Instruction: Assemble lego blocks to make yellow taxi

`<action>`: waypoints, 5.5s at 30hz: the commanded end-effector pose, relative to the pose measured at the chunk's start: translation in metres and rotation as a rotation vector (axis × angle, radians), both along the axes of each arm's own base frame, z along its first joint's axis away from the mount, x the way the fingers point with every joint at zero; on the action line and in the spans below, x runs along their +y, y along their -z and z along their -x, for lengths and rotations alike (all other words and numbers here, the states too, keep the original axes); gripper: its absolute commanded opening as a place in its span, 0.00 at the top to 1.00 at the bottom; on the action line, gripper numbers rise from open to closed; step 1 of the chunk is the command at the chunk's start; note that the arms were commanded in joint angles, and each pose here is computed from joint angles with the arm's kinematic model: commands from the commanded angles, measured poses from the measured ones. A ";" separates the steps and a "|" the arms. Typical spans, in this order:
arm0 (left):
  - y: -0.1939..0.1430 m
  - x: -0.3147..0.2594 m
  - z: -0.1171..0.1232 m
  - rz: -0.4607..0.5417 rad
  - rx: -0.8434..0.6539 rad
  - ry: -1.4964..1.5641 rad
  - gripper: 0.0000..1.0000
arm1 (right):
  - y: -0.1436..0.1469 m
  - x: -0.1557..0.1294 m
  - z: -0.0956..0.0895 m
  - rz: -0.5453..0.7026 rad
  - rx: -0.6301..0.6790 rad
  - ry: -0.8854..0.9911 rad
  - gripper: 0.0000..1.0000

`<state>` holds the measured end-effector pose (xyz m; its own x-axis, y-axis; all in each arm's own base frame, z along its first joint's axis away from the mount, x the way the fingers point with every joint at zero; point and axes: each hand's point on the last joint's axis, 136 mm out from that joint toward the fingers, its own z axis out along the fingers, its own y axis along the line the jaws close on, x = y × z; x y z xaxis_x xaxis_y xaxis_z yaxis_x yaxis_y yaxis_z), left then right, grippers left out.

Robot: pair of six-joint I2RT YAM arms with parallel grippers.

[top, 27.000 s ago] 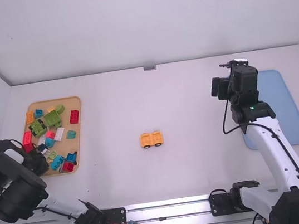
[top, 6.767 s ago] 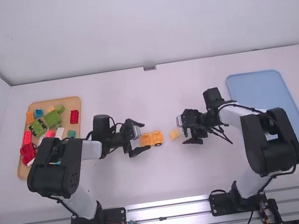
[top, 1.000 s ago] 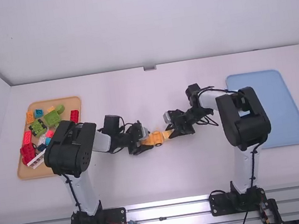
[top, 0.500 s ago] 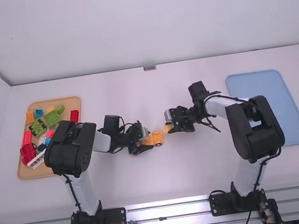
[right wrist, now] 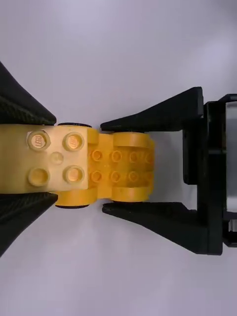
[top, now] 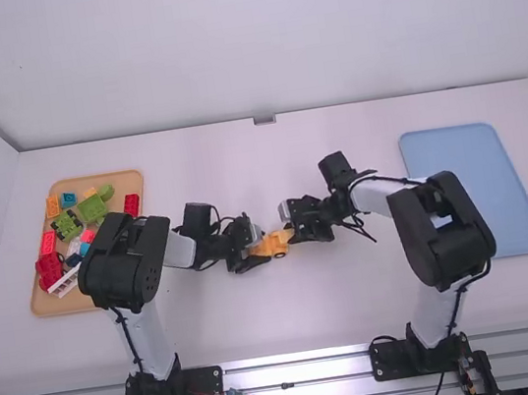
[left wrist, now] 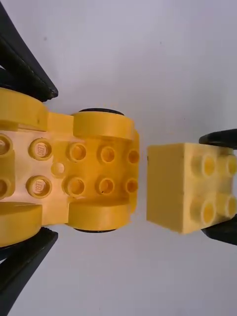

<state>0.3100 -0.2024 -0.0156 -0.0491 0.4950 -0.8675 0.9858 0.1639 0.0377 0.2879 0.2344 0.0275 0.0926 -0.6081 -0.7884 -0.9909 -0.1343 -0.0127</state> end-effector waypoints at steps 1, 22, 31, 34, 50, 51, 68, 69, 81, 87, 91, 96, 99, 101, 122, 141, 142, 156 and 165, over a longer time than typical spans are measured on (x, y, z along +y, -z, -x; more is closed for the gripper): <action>-0.001 -0.002 0.000 0.010 0.010 0.004 0.31 | -0.012 0.004 0.000 -0.049 0.020 0.019 0.80; -0.001 -0.001 0.000 0.010 0.011 0.003 0.31 | 0.000 0.021 0.007 -0.053 0.000 0.031 0.80; -0.001 -0.002 0.000 0.011 0.010 0.003 0.30 | 0.003 0.023 0.005 -0.050 -0.015 0.045 0.80; -0.001 -0.002 0.000 0.010 0.011 0.004 0.30 | 0.006 0.024 0.004 -0.049 -0.014 0.040 0.80; -0.001 -0.002 0.000 0.010 0.012 0.003 0.31 | 0.017 0.030 0.009 -0.026 0.021 0.050 0.79; -0.001 -0.002 0.000 0.010 0.012 0.004 0.31 | 0.017 0.029 0.009 -0.021 0.024 0.052 0.79; 0.000 -0.002 0.001 0.009 0.015 0.004 0.31 | 0.026 0.026 0.006 0.041 -0.017 0.057 0.79; 0.000 -0.002 0.001 0.009 0.015 0.004 0.31 | 0.026 0.026 0.006 0.041 -0.017 0.057 0.79; 0.000 -0.002 0.001 0.010 0.016 0.004 0.31 | 0.031 0.026 0.007 0.040 -0.004 0.055 0.74; 0.000 -0.002 0.001 0.009 0.016 0.004 0.30 | 0.031 0.026 0.008 0.040 -0.002 0.054 0.46; 0.000 -0.002 0.001 0.009 0.016 0.004 0.30 | 0.029 0.027 0.005 0.039 0.008 0.069 0.38; 0.000 -0.002 0.000 0.009 0.016 0.004 0.31 | 0.021 0.029 0.000 0.035 0.020 0.077 0.34; 0.000 -0.001 0.000 0.009 0.016 0.003 0.32 | 0.009 0.028 0.000 0.011 0.023 0.050 0.33; 0.000 -0.001 0.000 0.009 0.016 0.003 0.34 | 0.002 0.027 0.002 -0.006 0.019 0.026 0.33; 0.005 0.002 0.000 -0.022 0.029 -0.014 0.46 | -0.018 0.028 0.001 -0.076 0.014 0.011 0.93; 0.006 0.002 0.001 -0.022 0.032 -0.014 0.46 | 0.008 0.033 0.008 -0.059 0.062 0.014 1.00; 0.005 0.002 0.001 -0.022 0.032 -0.013 0.46 | 0.011 0.034 0.007 -0.059 0.065 0.018 1.00; 0.005 0.001 0.001 -0.017 0.032 -0.010 0.46 | 0.038 0.031 0.014 -0.029 0.133 0.014 1.00; 0.004 0.001 -0.001 -0.017 0.037 -0.011 0.46 | 0.050 0.027 0.019 0.014 0.103 0.013 1.00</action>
